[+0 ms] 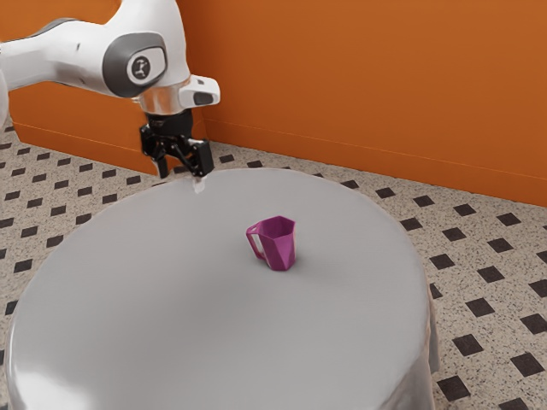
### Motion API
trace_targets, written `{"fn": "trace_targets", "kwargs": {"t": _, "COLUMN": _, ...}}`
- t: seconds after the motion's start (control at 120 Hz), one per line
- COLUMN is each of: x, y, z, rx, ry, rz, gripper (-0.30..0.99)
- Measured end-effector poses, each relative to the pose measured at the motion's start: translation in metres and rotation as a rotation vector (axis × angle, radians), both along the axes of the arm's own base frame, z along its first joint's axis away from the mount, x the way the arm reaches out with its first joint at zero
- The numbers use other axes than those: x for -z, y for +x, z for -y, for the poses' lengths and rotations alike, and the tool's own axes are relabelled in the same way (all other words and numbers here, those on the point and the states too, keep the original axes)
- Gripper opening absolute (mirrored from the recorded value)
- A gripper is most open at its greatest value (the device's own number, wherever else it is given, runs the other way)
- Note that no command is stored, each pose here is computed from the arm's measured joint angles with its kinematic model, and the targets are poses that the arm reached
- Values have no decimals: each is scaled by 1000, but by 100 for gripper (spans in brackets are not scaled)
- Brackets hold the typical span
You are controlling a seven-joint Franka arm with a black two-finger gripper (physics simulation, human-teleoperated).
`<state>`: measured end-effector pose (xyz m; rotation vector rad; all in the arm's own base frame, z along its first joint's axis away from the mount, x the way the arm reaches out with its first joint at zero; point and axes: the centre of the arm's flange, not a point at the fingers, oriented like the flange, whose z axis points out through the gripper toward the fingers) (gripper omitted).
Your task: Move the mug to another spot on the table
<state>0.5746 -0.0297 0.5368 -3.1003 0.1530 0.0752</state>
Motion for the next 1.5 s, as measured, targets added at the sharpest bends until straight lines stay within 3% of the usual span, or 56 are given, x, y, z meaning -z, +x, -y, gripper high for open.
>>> {"fn": "trace_targets", "kwargs": {"t": 0.142, "x": 3, "y": -2, "z": 4, "rx": -16, "ry": -3, "rz": -1, "gripper": 69}}
{"fn": "trace_targets", "kwargs": {"t": 0.383, "x": 86, "y": -11, "z": -18, "rx": -79, "ry": -24, "rz": -85, "gripper": 69}}
{"fn": "trace_targets", "kwargs": {"t": 0.567, "x": 144, "y": -7, "z": -30, "rx": -29, "ry": -45, "rz": -32, "gripper": 69}}
{"fn": "trace_targets", "kwargs": {"t": 0.708, "x": 142, "y": 1, "z": -50, "rx": 117, "ry": -60, "rz": 10, "gripper": 69}}
{"fn": "trace_targets", "kwargs": {"t": 0.775, "x": 144, "y": -2, "z": -53, "rx": 208, "ry": -66, "rz": -7, "gripper": 69}}
{"fn": "trace_targets", "kwargs": {"t": 0.95, "x": 141, "y": 3, "z": -52, "rx": 565, "ry": -3, "rz": -33, "gripper": 69}}
{"fn": "trace_targets", "kwargs": {"t": 1.067, "x": 155, "y": 14, "z": -38, "rx": 791, "ry": 21, "rz": -3, "gripper": 69}}
{"fn": "trace_targets", "kwargs": {"t": 1.267, "x": 153, "y": 51, "z": -24, "rx": 916, "ry": -141, "rz": 118, "gripper": 69}}
{"fn": "trace_targets", "kwargs": {"t": 1.4, "x": 169, "y": 73, "z": -15, "rx": 1003, "ry": -218, "rz": 104, "gripper": 69}}
{"fn": "trace_targets", "kwargs": {"t": 1.5, "x": 176, "y": 82, "z": -14, "rx": 1081, "ry": -230, "rz": 79, "gripper": 69}}
